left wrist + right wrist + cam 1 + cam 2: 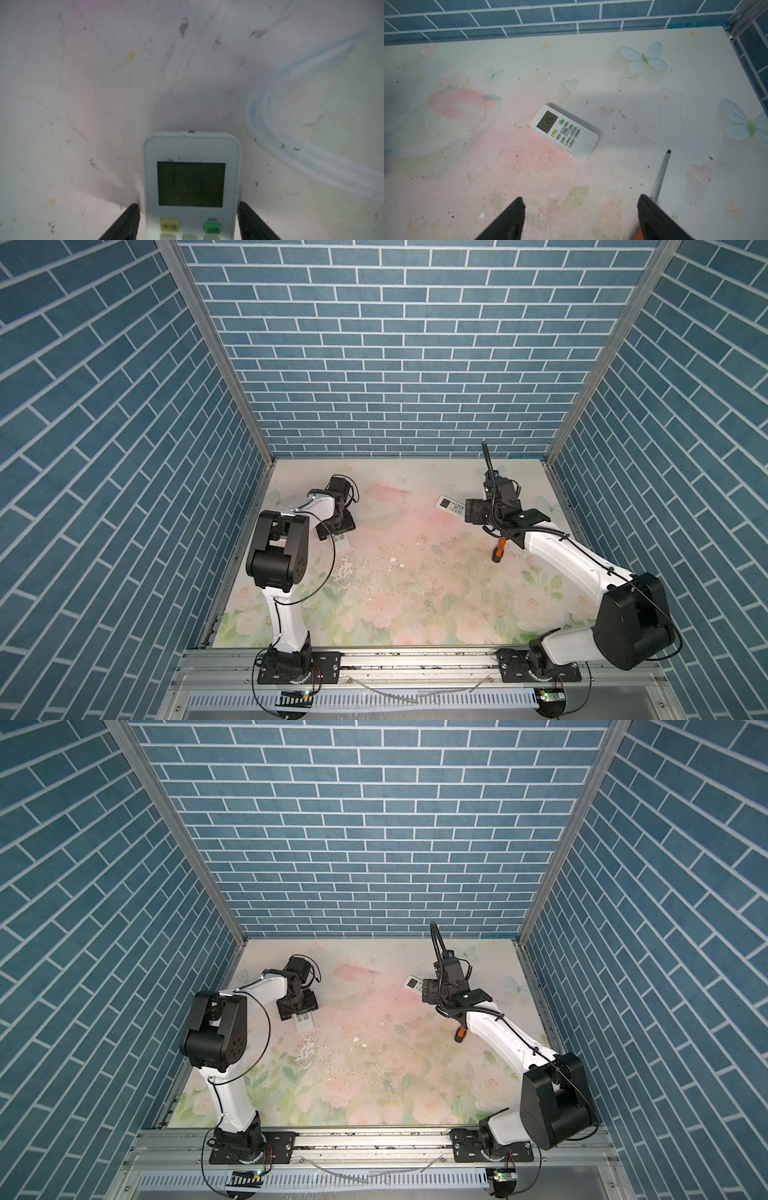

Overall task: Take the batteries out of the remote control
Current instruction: 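Grasp the white remote with the left gripper and lift it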

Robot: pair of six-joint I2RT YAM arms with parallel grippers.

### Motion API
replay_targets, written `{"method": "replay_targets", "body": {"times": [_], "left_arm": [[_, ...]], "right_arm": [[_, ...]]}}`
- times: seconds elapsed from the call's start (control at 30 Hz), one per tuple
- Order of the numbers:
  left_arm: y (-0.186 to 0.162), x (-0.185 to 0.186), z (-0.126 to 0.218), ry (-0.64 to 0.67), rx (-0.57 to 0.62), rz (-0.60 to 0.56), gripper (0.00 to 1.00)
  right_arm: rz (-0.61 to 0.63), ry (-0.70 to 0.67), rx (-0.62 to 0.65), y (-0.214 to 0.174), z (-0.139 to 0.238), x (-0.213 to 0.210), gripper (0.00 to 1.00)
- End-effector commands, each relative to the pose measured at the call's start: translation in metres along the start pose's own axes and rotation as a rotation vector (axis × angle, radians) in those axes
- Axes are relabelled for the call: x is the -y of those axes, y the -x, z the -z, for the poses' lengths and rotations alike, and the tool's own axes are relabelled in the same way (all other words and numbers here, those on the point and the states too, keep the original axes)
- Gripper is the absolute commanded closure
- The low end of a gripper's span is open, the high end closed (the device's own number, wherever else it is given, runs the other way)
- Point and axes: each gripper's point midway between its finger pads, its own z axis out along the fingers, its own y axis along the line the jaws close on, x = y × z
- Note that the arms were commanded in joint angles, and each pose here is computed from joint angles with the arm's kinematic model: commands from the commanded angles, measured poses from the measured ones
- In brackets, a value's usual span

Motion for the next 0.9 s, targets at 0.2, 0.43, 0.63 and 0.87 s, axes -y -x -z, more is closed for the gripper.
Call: {"method": "replay_targets", "body": {"times": [0.2, 0.43, 0.63, 0.87], "left_arm": [[-0.018, -0.017, 0.004, 0.069, -0.043, -0.024, 0.28], [-0.018, -0.018, 0.002, 0.073, -0.045, -0.024, 0.37], [-0.016, -0.013, 0.002, 0.055, -0.041, -0.018, 0.43], [-0.015, 0.016, 0.011, -0.162, -0.047, 0.056, 0.50]], "right_arm": [[-0.017, 0.009, 0.019, 0.001, -0.002, -0.004, 0.15], [-0.020, 0.017, 0.020, -0.001, 0.001, -0.005, 0.15], [-0.018, 0.024, 0.014, -0.003, 0.001, -0.007, 0.15], [-0.005, 0.078, -0.001, -0.003, 0.001, -0.020, 0.02]]}}
